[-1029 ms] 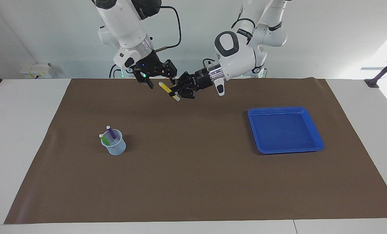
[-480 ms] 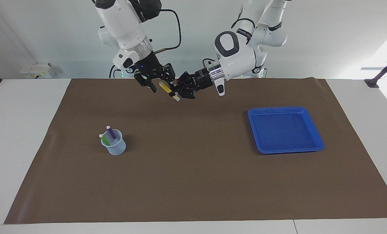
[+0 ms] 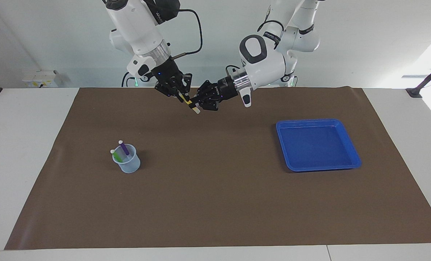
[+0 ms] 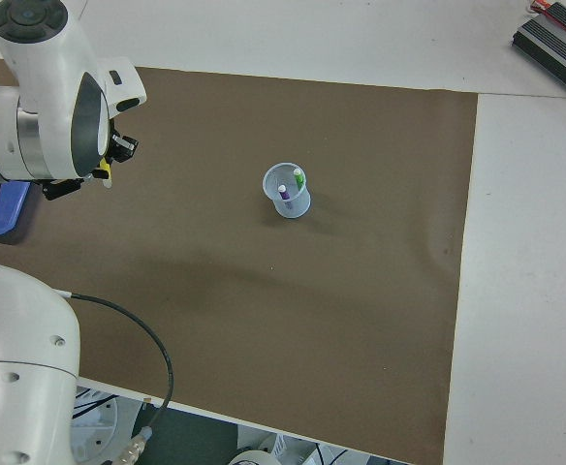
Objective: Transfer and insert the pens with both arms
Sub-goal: 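Grasp the yellow pen with the right gripper and open the left gripper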
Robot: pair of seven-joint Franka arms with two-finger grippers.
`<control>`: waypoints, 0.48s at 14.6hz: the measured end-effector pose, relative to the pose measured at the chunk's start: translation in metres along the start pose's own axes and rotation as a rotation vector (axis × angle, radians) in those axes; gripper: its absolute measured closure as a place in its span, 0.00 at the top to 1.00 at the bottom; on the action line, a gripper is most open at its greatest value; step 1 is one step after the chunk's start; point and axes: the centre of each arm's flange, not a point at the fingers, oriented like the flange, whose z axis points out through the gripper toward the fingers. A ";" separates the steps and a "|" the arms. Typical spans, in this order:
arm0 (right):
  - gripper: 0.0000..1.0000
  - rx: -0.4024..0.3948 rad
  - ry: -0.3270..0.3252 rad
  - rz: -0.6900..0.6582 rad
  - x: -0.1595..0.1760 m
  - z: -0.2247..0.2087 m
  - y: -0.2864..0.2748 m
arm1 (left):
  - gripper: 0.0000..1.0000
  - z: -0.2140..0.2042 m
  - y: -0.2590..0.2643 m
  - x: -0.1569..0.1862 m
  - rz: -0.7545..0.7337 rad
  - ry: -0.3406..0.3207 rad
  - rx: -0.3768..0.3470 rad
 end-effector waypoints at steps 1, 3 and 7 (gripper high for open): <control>0.19 0.000 0.000 0.000 0.000 0.000 0.000 | 0.17 0.000 0.000 0.000 0.002 0.000 -0.001; 0.19 0.003 0.006 -0.002 0.000 0.000 -0.001 | 0.22 -0.001 0.001 0.000 0.010 0.005 -0.016; 0.19 0.006 0.018 0.001 0.002 -0.002 0.000 | 0.66 0.005 -0.009 -0.001 0.033 0.052 -0.095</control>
